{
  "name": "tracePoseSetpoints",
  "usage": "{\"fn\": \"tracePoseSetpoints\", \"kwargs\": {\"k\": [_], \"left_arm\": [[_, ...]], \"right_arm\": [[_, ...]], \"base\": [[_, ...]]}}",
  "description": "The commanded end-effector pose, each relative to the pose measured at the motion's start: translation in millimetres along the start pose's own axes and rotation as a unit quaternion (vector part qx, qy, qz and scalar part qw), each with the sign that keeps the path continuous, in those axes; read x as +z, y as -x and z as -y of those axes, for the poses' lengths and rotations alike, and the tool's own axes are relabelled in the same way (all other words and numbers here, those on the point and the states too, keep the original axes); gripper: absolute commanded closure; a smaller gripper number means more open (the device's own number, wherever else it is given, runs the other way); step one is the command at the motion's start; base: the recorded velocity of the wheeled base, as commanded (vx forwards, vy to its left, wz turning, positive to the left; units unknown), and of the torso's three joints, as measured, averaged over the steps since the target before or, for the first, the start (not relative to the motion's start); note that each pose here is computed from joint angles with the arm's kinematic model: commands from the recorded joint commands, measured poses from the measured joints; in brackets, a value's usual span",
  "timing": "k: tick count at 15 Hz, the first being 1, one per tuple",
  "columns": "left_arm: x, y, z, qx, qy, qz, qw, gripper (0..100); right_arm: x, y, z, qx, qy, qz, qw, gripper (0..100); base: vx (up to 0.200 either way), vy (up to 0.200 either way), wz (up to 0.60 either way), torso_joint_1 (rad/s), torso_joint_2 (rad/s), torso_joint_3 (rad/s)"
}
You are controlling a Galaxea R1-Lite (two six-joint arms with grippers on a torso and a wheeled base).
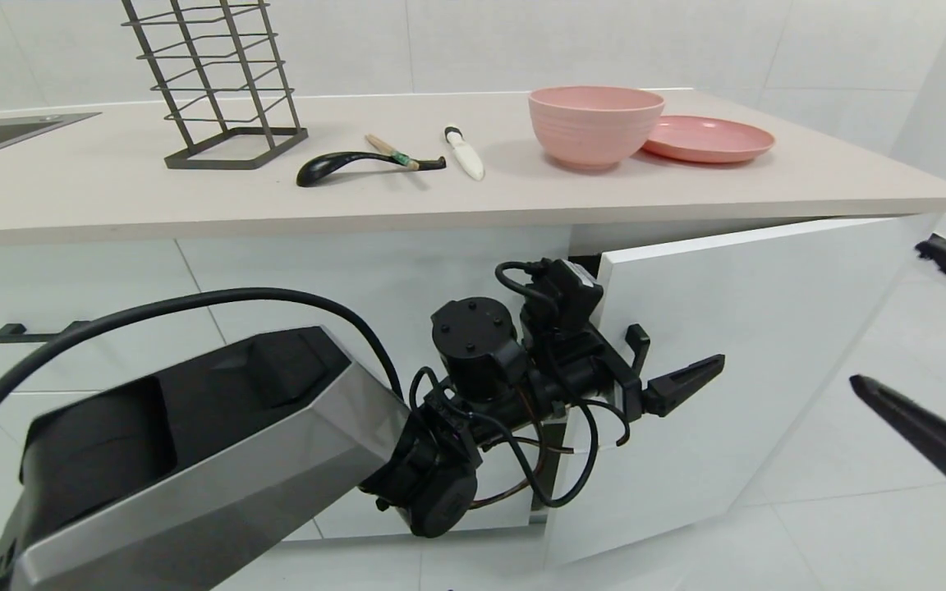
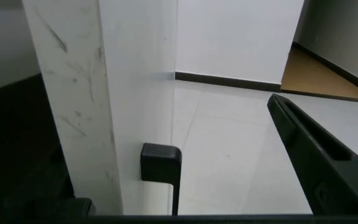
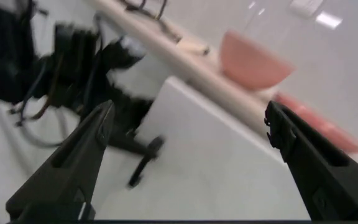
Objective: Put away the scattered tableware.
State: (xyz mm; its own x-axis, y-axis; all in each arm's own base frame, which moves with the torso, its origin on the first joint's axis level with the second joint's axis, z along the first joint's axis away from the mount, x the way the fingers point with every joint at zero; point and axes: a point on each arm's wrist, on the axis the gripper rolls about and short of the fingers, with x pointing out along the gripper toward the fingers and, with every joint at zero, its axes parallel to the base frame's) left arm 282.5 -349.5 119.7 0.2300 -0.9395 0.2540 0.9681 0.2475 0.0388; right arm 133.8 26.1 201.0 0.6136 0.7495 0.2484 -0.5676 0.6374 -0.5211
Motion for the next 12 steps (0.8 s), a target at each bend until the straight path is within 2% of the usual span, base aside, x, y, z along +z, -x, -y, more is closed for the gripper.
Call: {"fn": "tracePoseSetpoints", "kwargs": {"k": [1,2,3,5,6,12], "left_arm": [[-7.8,0,8.9,-0.008,0.005,-0.006,0.9999,0],[-9.7,2,15.4,-0.015,0.005,-0.002,0.9999,0],[-13.1,4,25.1,-0.024,0.007,-0.001,0.9997,0],[-16.1,5,34.6,-0.033,0.011,-0.002,0.9994,0],[-16.4,2,44.0,-0.044,0.013,0.0,0.9989,0],[-18.1,-8,73.6,-0.071,0.023,0.001,0.9972,0]], "right_arm": [[18,2,6,-0.017,0.035,0.029,0.999,0],[21,1,9,-0.021,0.035,0.034,0.999,0],[29,-1,18,-0.052,0.047,0.04,0.997,0],[41,-2,26,-0.082,0.059,0.055,0.993,0],[50,0,33,-0.11,0.07,0.061,0.99,0],[51,2,38,-0.144,0.066,0.054,0.986,0]], "base": [[0.0,0.0,0.0,0.0,0.0,0.0],[0.0,0.0,0.0,0.0,0.0,0.0],[0.0,0.0,0.0,0.0,0.0,0.0],[0.0,0.0,0.0,0.0,0.0,0.0],[0.0,0.0,0.0,0.0,0.0,0.0],[0.0,0.0,0.0,0.0,0.0,0.0]]}}
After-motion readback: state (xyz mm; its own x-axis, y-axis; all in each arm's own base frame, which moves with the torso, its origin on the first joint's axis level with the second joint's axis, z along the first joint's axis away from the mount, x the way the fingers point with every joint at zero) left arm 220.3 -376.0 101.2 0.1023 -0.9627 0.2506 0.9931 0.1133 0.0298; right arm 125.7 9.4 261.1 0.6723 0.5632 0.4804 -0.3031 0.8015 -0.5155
